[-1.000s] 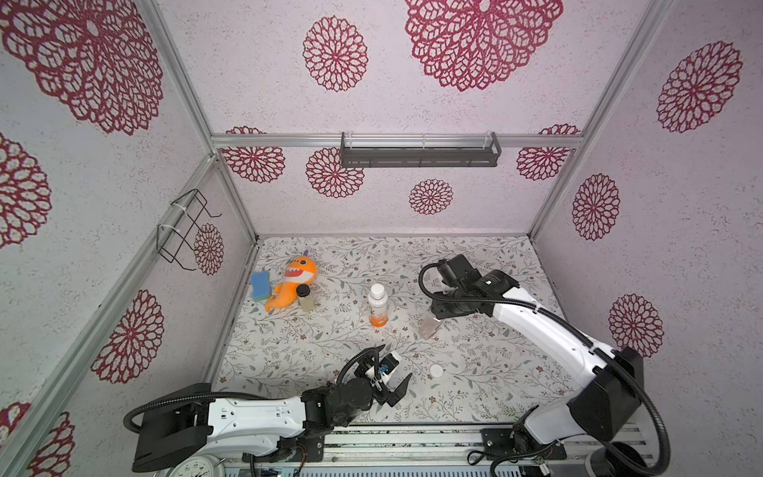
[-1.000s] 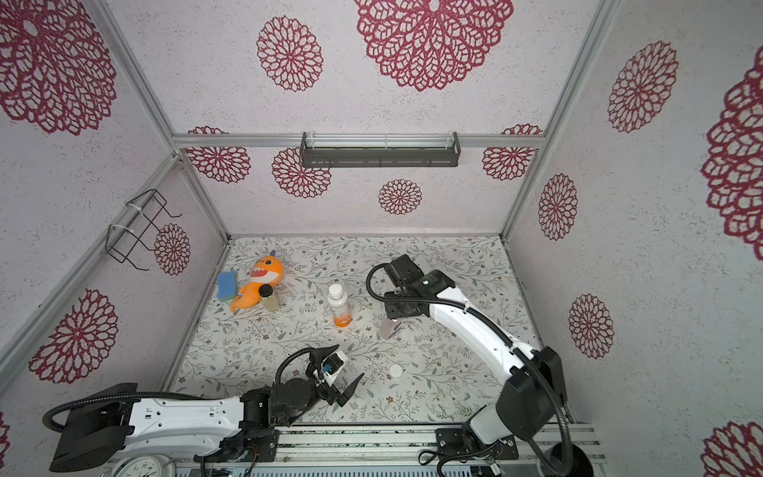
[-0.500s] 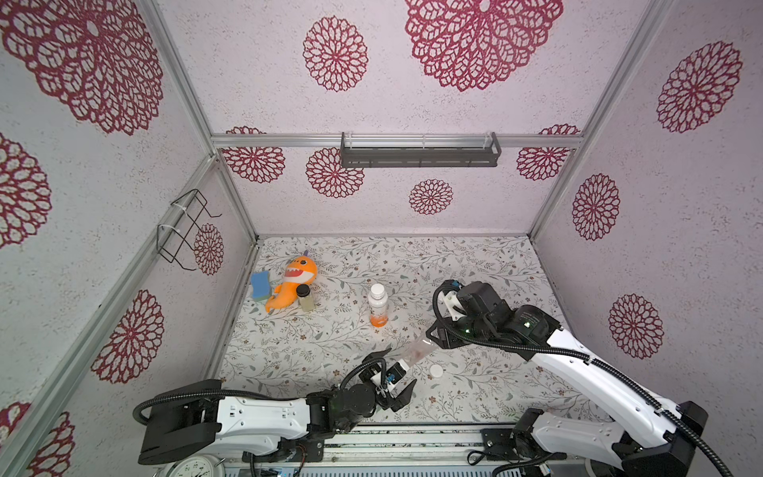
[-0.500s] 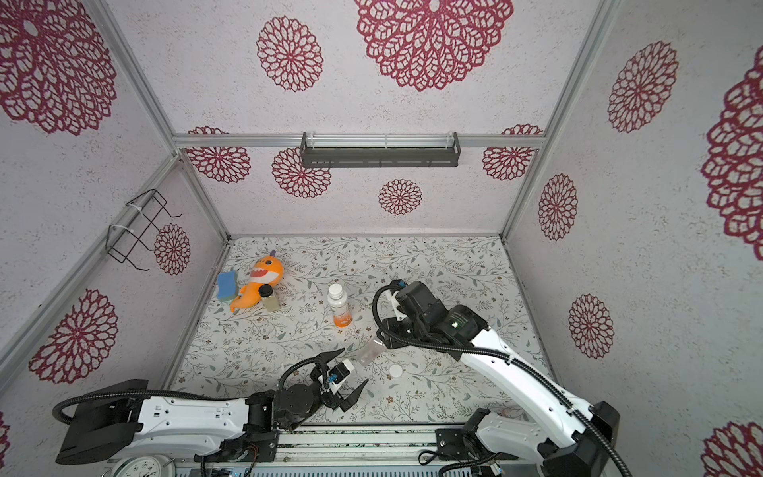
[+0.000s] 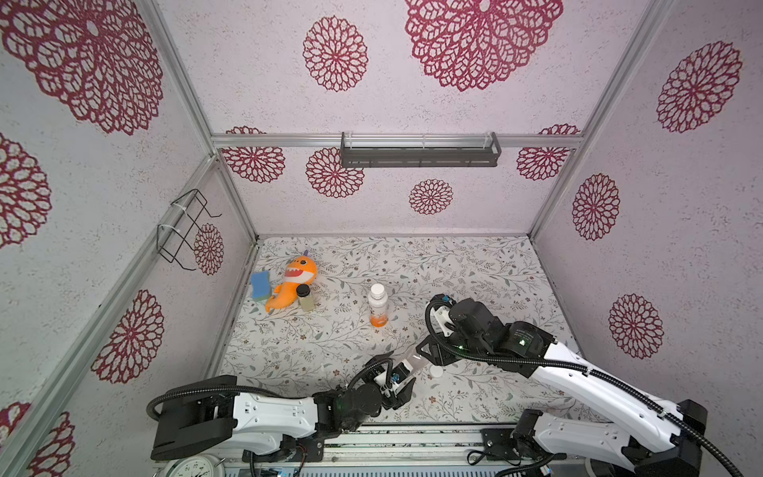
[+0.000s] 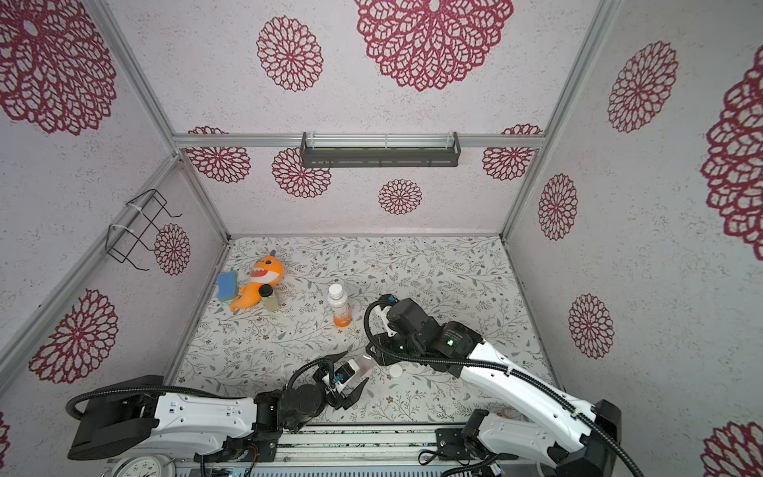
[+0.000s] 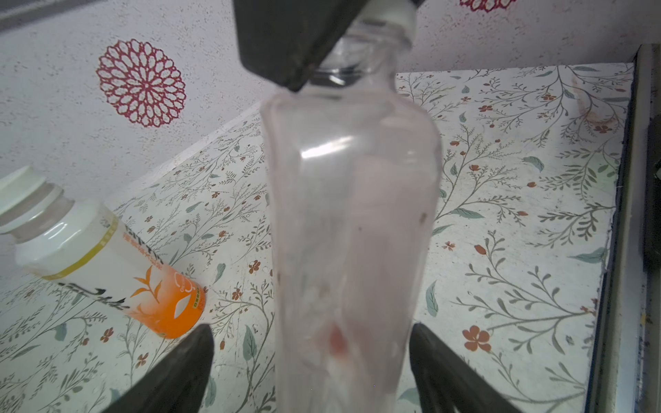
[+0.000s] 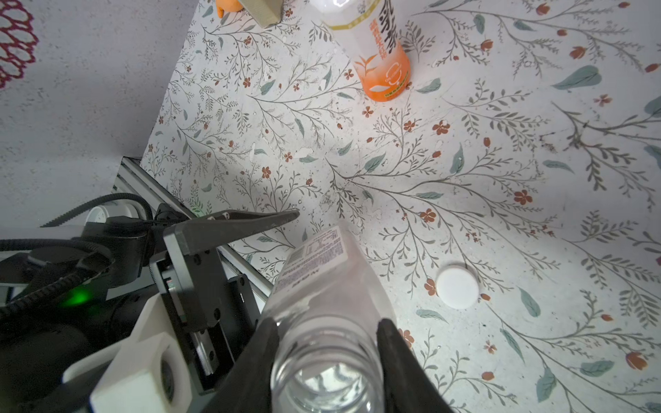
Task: Screw on the bottle caps
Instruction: Pass the plastic bottle.
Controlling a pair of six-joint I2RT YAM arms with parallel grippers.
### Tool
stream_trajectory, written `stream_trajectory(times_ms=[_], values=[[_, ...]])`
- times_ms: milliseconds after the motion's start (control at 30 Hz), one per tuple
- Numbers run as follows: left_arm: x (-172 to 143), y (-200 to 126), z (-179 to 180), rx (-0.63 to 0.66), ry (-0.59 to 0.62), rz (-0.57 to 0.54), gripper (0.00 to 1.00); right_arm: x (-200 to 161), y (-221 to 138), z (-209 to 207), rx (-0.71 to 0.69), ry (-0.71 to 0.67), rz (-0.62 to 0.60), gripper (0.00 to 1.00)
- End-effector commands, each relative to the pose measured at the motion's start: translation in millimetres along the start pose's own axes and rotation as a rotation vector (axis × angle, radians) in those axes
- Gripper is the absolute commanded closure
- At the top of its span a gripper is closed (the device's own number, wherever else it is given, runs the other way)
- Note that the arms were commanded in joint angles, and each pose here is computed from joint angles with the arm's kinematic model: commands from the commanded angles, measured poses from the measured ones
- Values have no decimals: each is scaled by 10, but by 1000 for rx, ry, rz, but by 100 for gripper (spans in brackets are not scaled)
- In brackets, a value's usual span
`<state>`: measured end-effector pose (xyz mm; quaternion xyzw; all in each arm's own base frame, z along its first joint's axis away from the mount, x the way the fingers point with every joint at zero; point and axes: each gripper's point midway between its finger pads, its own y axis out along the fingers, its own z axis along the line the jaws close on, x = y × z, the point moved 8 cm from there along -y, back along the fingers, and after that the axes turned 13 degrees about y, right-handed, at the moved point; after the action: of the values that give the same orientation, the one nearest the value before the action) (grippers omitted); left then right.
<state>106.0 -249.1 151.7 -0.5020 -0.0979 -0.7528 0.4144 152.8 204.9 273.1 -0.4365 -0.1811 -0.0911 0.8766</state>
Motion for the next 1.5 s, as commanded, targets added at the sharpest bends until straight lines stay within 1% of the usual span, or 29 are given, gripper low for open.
stream_trajectory(times_ms=[0,333,667,933,1133,1233,1467], values=[[80,21,22,20,-37,-33,17,29,-74,101,60,7,-42,60],[69,41,8,16,-28,-31,34,-11,-37,151,64,-15,-27,60],[76,50,13,18,-28,-28,45,-31,5,169,61,-22,-17,60],[79,58,13,14,-31,-26,49,-41,14,176,58,-31,-15,59],[84,61,21,20,-31,-21,51,-46,6,171,57,-36,-16,55],[81,58,15,15,-30,-21,55,-47,7,172,58,-37,-15,54],[88,58,16,9,-35,-22,56,-47,6,185,68,-42,-15,49]])
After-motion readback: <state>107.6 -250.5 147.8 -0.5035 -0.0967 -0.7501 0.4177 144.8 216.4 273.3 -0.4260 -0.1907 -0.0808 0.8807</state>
